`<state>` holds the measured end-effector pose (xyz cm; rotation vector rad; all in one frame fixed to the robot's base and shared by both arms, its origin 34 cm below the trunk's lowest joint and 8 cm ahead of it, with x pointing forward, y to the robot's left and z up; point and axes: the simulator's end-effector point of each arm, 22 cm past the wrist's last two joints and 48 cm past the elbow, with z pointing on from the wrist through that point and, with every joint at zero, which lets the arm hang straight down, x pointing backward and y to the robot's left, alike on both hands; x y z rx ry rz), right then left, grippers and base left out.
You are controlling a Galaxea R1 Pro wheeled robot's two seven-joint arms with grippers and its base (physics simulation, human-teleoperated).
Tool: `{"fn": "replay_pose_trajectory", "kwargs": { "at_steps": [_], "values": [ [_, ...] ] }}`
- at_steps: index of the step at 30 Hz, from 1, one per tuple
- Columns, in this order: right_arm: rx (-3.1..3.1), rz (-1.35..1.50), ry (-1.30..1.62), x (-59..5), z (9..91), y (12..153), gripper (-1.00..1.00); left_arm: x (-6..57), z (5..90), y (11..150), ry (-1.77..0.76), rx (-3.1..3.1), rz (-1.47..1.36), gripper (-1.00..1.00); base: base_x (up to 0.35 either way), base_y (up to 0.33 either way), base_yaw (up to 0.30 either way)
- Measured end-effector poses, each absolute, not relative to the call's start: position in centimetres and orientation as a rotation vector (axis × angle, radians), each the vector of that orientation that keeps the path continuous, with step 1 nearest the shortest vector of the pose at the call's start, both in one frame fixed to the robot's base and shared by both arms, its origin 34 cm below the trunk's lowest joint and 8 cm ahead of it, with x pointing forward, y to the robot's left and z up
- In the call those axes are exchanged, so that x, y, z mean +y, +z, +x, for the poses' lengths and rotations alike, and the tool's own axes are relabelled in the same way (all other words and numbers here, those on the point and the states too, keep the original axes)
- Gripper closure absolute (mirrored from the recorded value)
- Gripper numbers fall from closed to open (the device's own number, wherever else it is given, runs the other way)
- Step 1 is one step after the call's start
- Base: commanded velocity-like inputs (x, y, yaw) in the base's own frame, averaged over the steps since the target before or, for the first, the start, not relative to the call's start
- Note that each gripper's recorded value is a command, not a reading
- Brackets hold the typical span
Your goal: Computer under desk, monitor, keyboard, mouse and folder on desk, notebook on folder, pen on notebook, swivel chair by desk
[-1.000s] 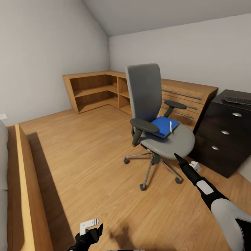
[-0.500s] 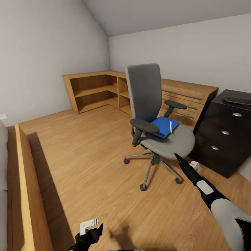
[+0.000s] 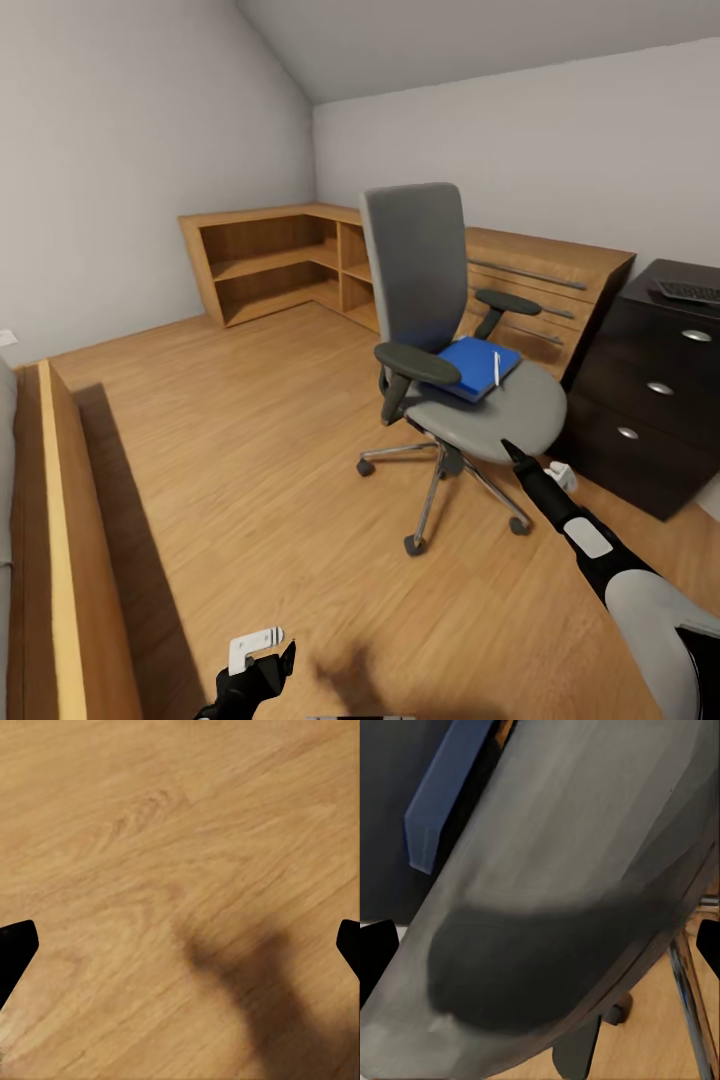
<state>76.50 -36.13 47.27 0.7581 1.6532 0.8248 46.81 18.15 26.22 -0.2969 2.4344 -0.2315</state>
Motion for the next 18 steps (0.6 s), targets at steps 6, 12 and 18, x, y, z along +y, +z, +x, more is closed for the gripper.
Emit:
{"fn": "replay_pose_trajectory", "kwargs": {
  "at_steps": [6, 12, 18],
  "values": [
    [1.656, 0.757, 0.821, -36.17, 76.46, 47.19, -1.0, 18.15, 46.81, 26.21, -0.231, 2.434, -0.297, -1.0, 0.266, 0.02, 0.0],
    [1.659, 0.757, 0.82, -36.15, 76.44, 47.11, -1.0, 18.15, 46.81, 26.21, -0.231, 2.435, -0.297, -1.0, 0.234, 0.001, 0.0],
    [1.661, 0.756, 0.818, -36.15, 76.42, 47.05, -1.0, 18.14, 46.81, 26.2, -0.231, 2.435, -0.297, -1.0, 0.222, 0.0, 0.0]
  ]
}}
